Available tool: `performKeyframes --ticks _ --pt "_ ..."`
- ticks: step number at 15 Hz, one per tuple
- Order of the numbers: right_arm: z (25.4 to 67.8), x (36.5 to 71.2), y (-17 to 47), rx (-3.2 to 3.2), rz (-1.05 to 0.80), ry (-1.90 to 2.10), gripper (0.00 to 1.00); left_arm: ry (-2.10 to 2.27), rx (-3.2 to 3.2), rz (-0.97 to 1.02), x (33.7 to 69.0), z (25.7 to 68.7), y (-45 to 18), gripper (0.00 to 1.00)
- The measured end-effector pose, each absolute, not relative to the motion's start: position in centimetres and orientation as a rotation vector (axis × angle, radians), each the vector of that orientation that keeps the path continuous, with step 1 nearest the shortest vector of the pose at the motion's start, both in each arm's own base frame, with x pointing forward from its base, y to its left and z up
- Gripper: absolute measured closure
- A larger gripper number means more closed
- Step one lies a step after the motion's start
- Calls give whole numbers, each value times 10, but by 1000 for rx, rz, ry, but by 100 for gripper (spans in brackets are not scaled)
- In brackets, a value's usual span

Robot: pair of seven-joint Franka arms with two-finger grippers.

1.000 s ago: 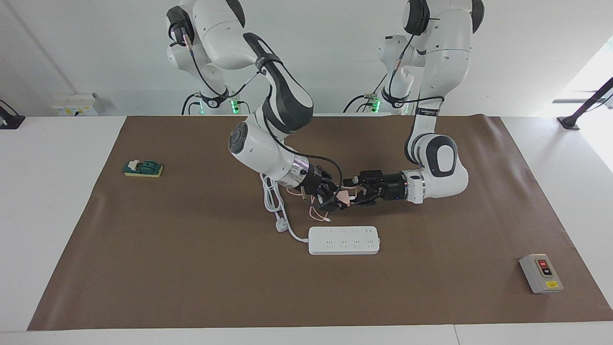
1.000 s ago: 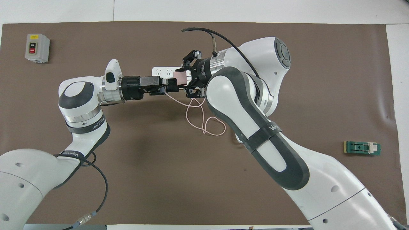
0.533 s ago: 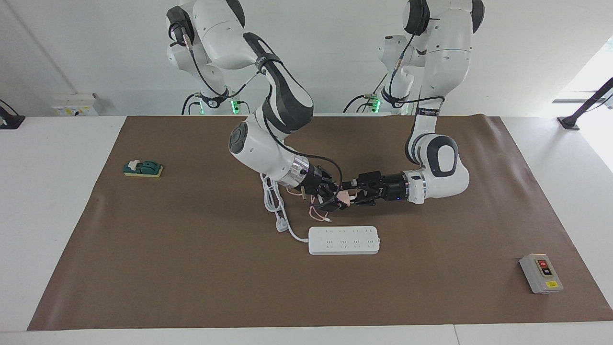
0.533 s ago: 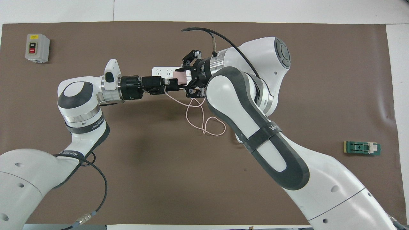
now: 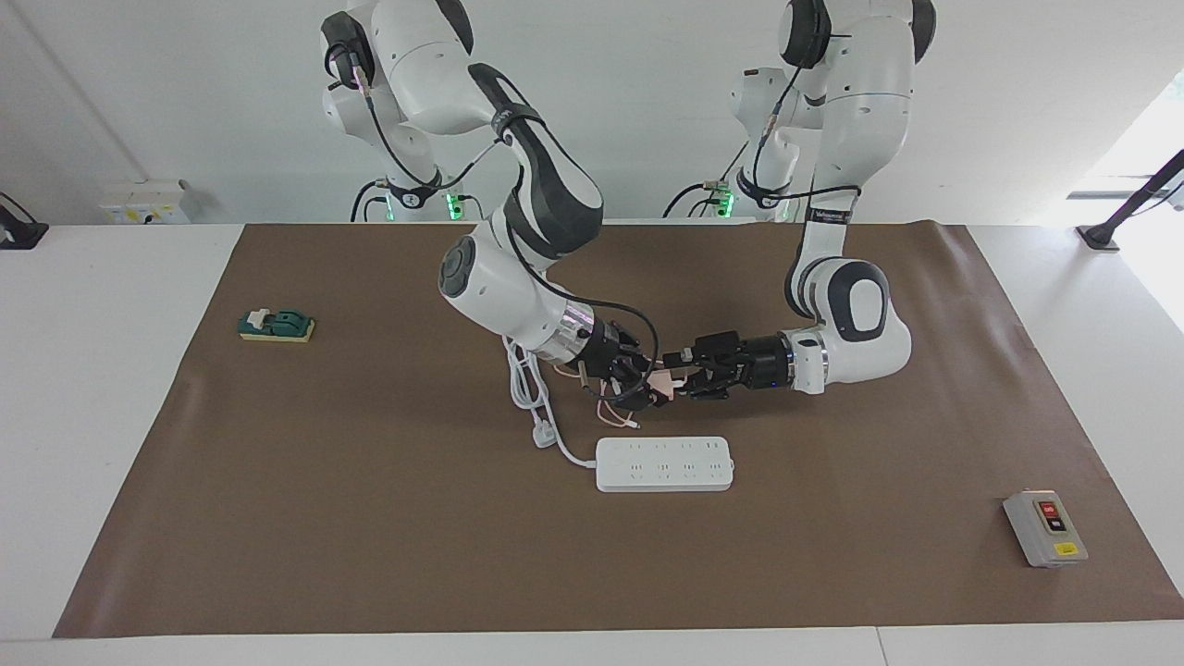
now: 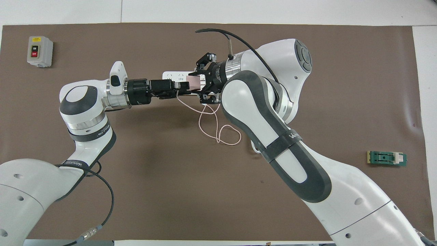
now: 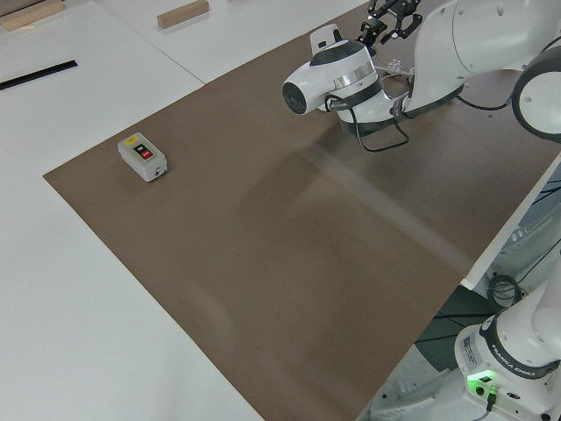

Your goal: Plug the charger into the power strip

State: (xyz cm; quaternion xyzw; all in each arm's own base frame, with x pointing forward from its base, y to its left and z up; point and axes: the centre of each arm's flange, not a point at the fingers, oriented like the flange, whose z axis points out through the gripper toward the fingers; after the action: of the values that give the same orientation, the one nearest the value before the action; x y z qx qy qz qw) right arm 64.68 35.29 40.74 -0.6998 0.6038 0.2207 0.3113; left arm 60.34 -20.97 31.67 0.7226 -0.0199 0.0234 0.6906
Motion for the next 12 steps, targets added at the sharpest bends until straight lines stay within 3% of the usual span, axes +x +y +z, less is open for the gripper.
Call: performKeyframes --ticks 2,3,9,12 --pt "409 647 352 -1846 581 1593 49 -48 1621 60 604 315 -210 65" --pt "408 648 352 -1846 582 1594 49 -55 1621 66 604 314 -210 69" --pt "409 648 352 -1845 582 1594 49 -64 1621 74 604 315 -210 69" --pt "409 648 352 -1830 591 1615 25 -98 1638 83 607 320 -209 69"
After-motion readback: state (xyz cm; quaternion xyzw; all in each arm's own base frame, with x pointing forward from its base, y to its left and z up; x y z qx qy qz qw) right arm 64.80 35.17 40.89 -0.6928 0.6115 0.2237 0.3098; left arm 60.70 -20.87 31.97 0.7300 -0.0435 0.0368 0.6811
